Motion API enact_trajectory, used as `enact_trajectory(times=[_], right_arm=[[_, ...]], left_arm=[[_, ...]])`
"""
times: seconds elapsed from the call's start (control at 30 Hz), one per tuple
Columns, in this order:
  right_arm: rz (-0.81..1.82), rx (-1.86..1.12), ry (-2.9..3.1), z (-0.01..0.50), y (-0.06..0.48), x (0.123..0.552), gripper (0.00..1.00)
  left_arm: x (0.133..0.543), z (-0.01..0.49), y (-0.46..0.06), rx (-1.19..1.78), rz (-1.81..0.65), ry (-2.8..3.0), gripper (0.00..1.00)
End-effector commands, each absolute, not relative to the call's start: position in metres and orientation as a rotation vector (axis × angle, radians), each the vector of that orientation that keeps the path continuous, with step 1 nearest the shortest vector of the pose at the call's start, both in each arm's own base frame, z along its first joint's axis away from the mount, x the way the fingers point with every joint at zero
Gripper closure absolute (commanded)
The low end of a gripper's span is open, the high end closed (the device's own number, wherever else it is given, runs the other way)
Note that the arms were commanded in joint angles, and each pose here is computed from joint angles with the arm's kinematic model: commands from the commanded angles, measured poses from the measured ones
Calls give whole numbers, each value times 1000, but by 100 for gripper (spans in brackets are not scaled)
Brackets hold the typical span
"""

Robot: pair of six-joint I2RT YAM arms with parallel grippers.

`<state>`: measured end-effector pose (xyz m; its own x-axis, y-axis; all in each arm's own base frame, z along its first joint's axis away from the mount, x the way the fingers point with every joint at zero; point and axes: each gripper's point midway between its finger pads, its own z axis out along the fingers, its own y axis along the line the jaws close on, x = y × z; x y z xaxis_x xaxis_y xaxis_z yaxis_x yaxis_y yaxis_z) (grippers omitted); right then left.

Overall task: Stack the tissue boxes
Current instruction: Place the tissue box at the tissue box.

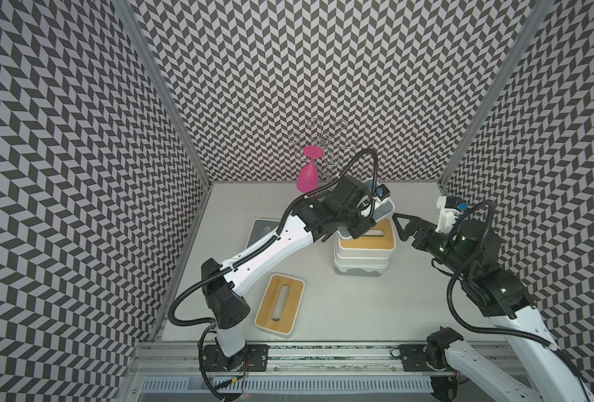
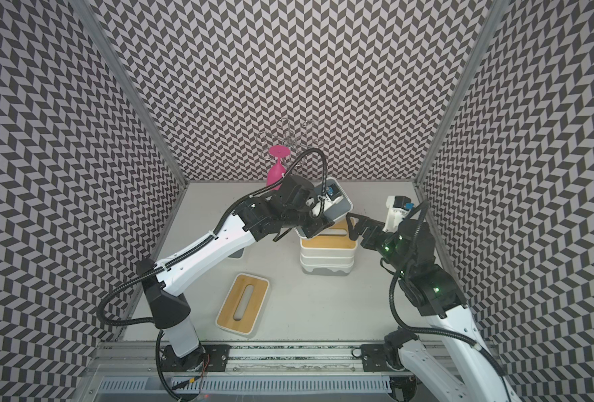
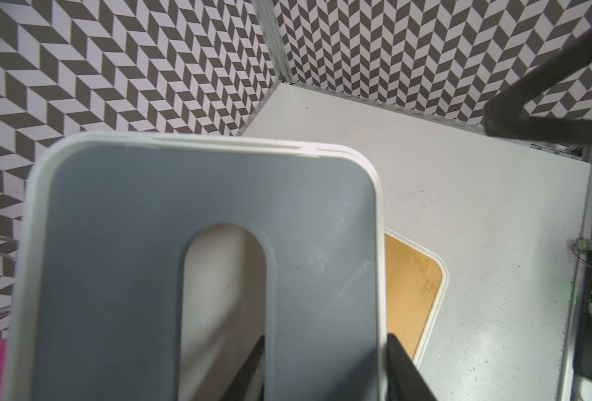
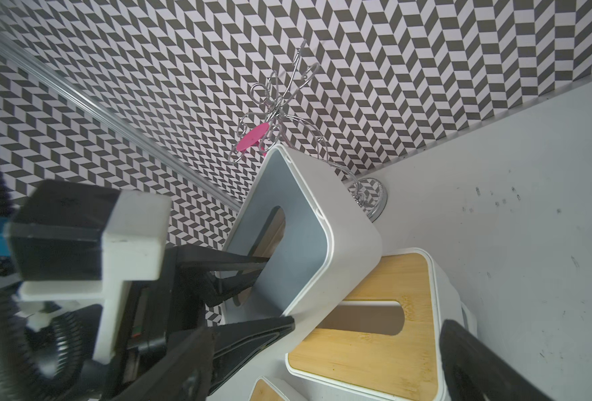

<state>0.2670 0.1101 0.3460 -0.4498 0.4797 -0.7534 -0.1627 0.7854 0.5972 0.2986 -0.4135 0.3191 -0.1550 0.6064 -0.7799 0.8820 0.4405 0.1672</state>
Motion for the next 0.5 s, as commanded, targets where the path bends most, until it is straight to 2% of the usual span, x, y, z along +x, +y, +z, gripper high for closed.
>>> enact_trajectory(times=[0.0, 0.47], right_arm=[[713, 275, 1888, 344, 100, 266, 1], [711, 291, 1904, 331, 97, 261, 1]], left_arm=[[286, 335, -424, 1330, -447, 1792, 74], [294, 305, -440, 1397, -406, 1869, 72]])
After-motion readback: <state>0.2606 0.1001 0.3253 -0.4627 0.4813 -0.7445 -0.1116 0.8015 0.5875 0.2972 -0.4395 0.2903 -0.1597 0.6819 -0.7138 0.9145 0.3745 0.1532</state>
